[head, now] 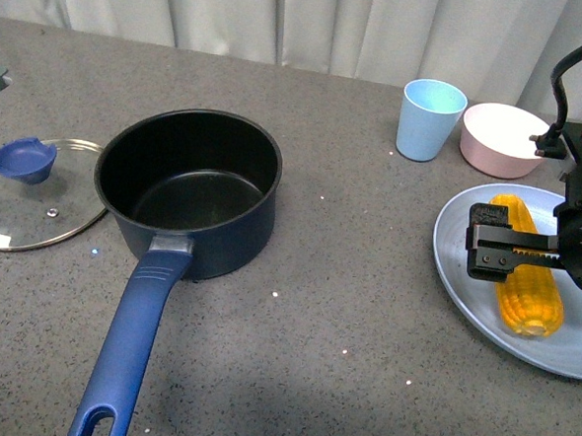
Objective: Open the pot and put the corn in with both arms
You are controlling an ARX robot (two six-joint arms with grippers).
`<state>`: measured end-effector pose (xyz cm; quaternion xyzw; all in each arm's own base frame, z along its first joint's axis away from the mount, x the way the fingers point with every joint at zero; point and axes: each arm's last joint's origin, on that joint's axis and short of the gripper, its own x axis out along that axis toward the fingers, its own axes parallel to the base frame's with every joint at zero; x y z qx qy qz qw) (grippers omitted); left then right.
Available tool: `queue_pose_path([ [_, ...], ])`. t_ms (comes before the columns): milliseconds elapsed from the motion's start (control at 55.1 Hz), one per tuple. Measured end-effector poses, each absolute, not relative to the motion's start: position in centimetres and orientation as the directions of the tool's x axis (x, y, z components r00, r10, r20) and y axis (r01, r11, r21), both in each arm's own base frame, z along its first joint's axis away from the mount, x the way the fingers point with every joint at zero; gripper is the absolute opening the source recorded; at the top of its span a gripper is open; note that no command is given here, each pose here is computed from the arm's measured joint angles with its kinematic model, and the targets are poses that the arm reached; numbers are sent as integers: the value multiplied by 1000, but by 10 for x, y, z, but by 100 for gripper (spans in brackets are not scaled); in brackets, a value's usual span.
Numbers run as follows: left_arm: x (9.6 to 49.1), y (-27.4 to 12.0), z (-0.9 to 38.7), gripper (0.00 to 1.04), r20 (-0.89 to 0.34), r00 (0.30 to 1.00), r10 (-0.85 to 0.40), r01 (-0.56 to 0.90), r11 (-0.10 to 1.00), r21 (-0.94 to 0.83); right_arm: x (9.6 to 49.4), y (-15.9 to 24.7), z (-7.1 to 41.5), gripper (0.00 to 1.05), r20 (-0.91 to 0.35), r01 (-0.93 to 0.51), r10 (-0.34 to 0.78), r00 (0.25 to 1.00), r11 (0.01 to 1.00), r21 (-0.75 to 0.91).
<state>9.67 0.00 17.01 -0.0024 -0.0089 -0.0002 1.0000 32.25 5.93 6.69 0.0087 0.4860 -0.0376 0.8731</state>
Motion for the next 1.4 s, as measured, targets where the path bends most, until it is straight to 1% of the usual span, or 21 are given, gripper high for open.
queue_pose_path([
  [127, 97, 0, 170, 98, 18, 1000, 0, 0, 1000, -5, 325, 59, 63, 95, -853, 82, -65, 518, 996, -26],
  [181, 97, 0, 170, 98, 18, 1000, 0, 0, 1000, -5, 326, 60, 60, 83, -857, 82, -64, 512, 996, -25],
  [417, 97, 0, 170, 98, 18, 1000, 0, 0, 1000, -5, 325, 60, 57, 46, -861, 76, -55, 505, 997, -19],
  [508, 97, 0, 170, 98, 18, 1000, 0, 0, 1000, -5, 326, 60, 58, 35, -856, 73, -48, 515, 997, -12],
  [581, 97, 0, 170, 98, 18, 1000, 0, 0, 1000, -5, 327, 60, 59, 30, -853, 68, -34, 520, 998, 1],
  [671, 97, 0, 170, 98, 18, 1000, 0, 0, 1000, -5, 327, 59, 65, 26, -846, 60, -9, 532, 998, 27],
  [780, 97, 0, 170, 98, 18, 1000, 0, 0, 1000, -5, 325, 59, 85, 22, -820, 36, 51, 570, 996, 87],
  [835, 97, 0, 170, 98, 18, 1000, 0, 0, 1000, -5, 325, 61, 98, 21, -802, 23, 95, 590, 991, 134],
  [907, 97, 0, 170, 98, 18, 1000, 0, 0, 1000, -5, 322, 67, 120, 19, -762, -13, 193, 618, 972, 235],
  [998, 97, 0, 170, 98, 18, 1000, 0, 0, 1000, -5, 322, 82, 138, 18, -722, -62, 290, 628, 944, 324],
  [1034, 97, 0, 170, 98, 18, 1000, 0, 0, 1000, -5, 324, 94, 144, 17, -702, -98, 343, 624, 926, 366],
  [1125, 97, 0, 170, 98, 18, 1000, 0, 0, 1000, -5, 328, 120, 151, 17, -678, -152, 419, 604, 895, 418],
  [1161, 97, 0, 170, 98, 18, 1000, 0, 0, 1000, -5, 330, 136, 153, 16, -669, -181, 454, 589, 881, 438],
  [1216, 97, 0, 170, 98, 18, 1000, 0, 0, 1000, -5, 332, 152, 155, 16, -661, -205, 484, 573, 866, 456],
  [1270, 97, 0, 170, 98, 18, 1000, 0, 0, 1000, -5, 335, 181, 158, 15, -652, -243, 526, 547, 844, 478],
  [1397, 97, 0, 170, 98, 18, 1000, 0, 0, 1000, -5, 340, 227, 160, 14, -639, -304, 584, 500, 810, 502],
])
